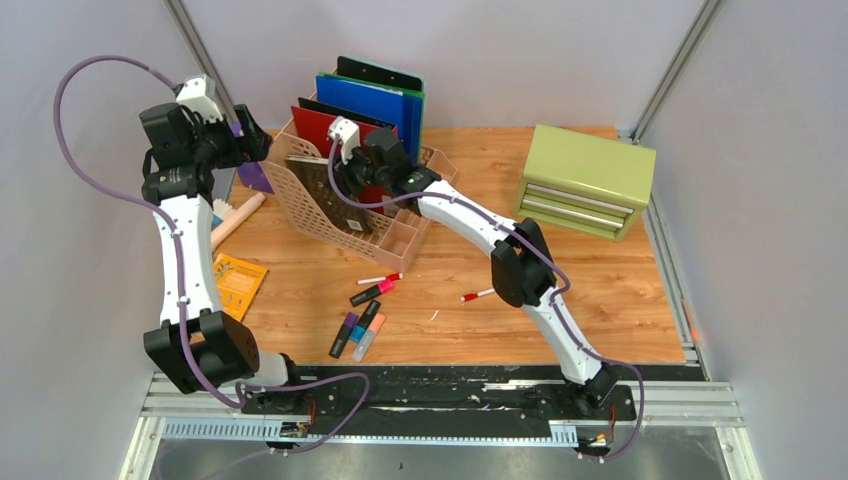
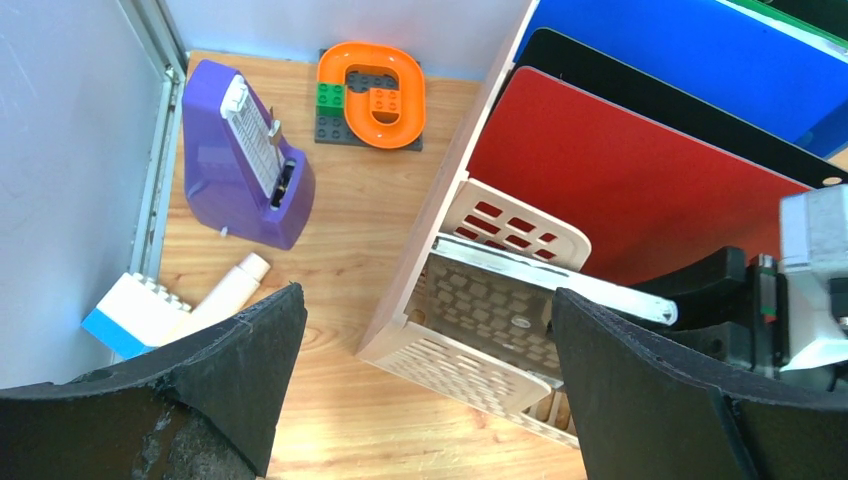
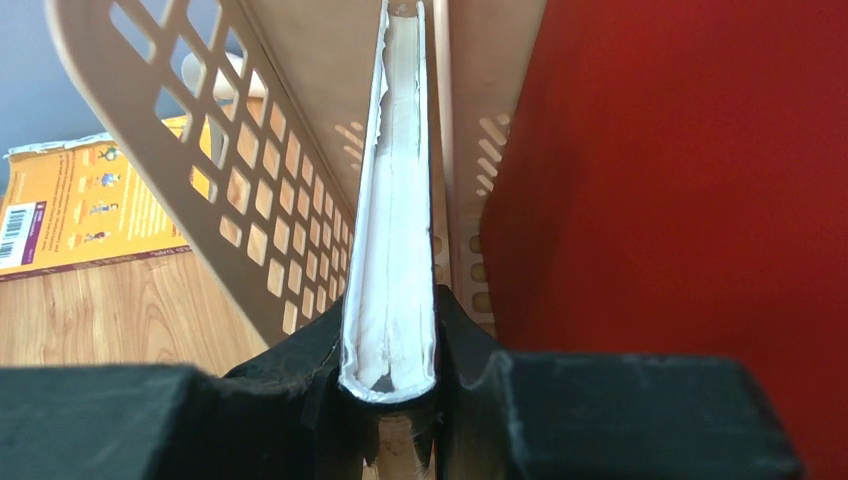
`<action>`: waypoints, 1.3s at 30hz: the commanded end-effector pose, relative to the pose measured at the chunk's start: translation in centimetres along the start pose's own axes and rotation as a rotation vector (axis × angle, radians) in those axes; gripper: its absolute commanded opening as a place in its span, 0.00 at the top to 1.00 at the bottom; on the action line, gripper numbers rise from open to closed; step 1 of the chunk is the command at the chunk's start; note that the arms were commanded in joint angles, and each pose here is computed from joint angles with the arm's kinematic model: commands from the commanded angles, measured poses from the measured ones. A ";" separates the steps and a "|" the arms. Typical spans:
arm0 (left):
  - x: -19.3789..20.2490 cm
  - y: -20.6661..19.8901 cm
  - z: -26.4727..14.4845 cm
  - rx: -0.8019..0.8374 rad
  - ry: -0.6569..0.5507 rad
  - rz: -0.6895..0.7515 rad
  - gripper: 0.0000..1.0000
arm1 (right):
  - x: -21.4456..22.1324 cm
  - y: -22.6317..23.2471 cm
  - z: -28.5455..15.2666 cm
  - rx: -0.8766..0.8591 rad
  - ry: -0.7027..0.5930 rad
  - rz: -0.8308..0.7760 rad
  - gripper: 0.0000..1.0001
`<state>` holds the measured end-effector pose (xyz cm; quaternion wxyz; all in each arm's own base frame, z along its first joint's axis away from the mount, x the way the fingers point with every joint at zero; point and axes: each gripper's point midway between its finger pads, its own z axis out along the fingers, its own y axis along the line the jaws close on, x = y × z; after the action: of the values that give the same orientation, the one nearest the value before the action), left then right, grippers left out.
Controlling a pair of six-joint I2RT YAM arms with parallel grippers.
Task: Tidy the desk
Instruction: Place the notebook in the storage box.
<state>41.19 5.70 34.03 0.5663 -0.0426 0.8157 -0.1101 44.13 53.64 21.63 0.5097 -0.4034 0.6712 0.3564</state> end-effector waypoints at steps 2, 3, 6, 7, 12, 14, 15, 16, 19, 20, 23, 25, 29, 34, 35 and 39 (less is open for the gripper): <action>-1.8 -0.3 -1.7 -0.004 -0.063 0.048 0.00 | -4.0 0.3 0.0 0.016 -0.146 -0.031 0.98; -1.8 -0.3 -1.7 -0.004 -0.063 0.048 0.00 | -4.0 0.4 -0.1 0.013 -0.145 -0.031 0.95; -1.6 -0.2 -1.7 -0.004 -0.058 0.048 0.00 | -2.9 0.5 -0.4 0.009 -0.098 -0.031 0.81; -1.6 -0.2 -1.7 -0.003 -0.059 0.049 0.00 | -2.8 0.5 -0.6 0.010 -0.092 -0.039 0.76; -1.3 -0.3 -1.7 0.008 -0.053 0.045 0.00 | -2.7 0.1 -1.1 0.029 -0.082 -0.097 0.62; -1.1 -0.3 -1.7 0.010 -0.050 0.048 0.00 | -2.6 0.0 -1.4 0.033 -0.076 -0.118 0.59; -1.1 -0.3 -1.8 0.009 -0.050 0.049 0.00 | -2.7 0.0 -1.5 0.035 -0.074 -0.126 0.56; -0.9 -0.3 -1.8 0.009 -0.047 0.049 0.00 | -2.6 0.0 -1.7 0.035 -0.070 -0.131 0.54; -0.7 -0.3 -1.8 0.008 -0.043 0.053 0.00 | -2.4 0.1 -2.0 0.034 -0.061 -0.144 0.51; -0.7 -0.2 -1.9 0.008 -0.043 0.055 0.00 | -2.5 0.1 -2.1 0.035 -0.060 -0.151 0.50; -0.7 -0.4 -2.0 0.013 -0.041 0.058 0.00 | -2.8 -0.1 -2.4 0.041 -0.062 -0.169 0.50; -0.7 -0.4 -2.1 0.010 -0.038 0.063 0.00 | -3.1 -0.1 -2.6 0.043 -0.065 -0.180 0.50; -0.6 -0.1 -2.7 -0.011 -0.028 0.092 0.00 | -4.1 -0.3 -3.3 0.055 -0.075 -0.208 0.42; 0.6 0.9 -3.8 -0.065 0.031 0.163 0.00 | -5.5 -0.3 -4.5 0.060 -0.083 -0.254 0.32; 0.8 1.1 -4.1 -0.075 0.043 0.175 0.00 | -5.8 -0.1 -4.7 0.053 -0.084 -0.261 0.31; 3.5 2.9 -5.4 -0.143 0.142 0.240 0.00 | -7.5 0.9 -6.1 0.025 -0.090 -0.282 0.27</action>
<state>37.93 6.92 32.30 0.5337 -0.0033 0.8443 -0.0492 43.61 50.95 23.40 0.5502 -0.4606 0.6343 0.2877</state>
